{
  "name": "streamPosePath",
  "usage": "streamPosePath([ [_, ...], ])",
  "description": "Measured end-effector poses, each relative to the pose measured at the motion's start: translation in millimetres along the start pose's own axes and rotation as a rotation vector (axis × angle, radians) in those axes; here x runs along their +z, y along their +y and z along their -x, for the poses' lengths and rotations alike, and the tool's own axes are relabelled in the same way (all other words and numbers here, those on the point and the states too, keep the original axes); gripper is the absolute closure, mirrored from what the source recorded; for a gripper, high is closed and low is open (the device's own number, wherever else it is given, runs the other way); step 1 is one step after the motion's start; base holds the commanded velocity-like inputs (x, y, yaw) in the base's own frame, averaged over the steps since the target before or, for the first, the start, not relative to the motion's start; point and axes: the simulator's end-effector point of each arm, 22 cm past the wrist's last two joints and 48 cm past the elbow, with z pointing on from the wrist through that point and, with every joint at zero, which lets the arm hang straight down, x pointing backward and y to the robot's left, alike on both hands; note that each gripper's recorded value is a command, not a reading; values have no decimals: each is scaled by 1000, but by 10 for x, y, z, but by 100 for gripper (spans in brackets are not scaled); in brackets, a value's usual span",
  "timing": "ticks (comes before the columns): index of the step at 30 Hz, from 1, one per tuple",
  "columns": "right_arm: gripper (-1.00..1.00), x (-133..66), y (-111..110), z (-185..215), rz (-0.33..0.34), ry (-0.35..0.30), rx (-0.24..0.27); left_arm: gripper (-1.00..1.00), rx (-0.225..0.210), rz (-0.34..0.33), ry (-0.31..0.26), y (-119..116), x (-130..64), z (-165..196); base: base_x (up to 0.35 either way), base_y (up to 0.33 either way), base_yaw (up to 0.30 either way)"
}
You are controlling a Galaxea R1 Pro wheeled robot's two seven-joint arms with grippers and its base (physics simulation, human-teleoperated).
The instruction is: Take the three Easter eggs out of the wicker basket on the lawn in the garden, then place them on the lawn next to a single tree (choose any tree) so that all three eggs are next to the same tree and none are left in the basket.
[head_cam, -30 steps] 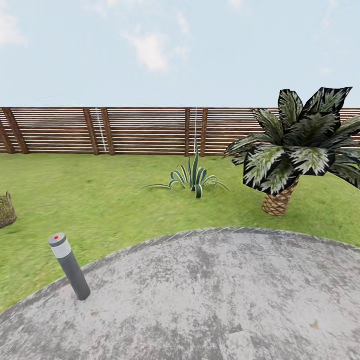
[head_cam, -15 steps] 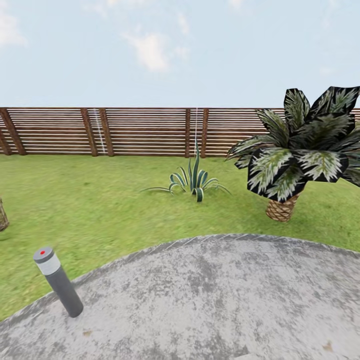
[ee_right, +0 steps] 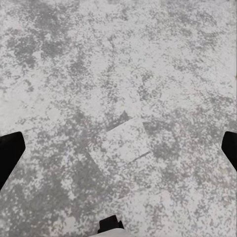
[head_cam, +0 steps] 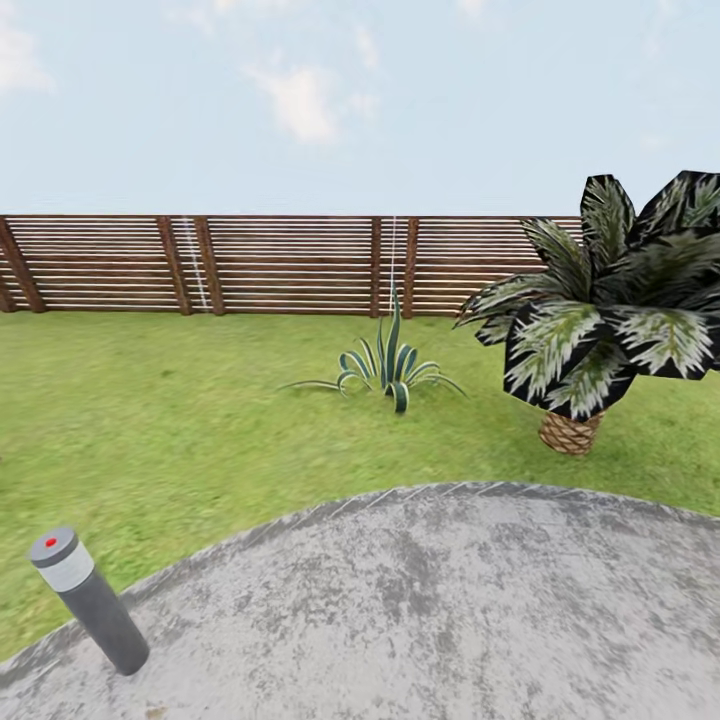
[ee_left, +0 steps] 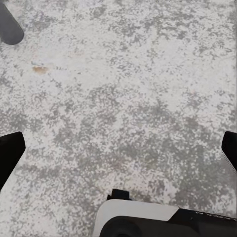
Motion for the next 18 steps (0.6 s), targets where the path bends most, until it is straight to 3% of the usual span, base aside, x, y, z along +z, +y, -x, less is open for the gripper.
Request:
streamPosePath([
  [18,-100,0,0,0,0,0,0,-100,0,1,-2,9,1,5,332,0,0],
])
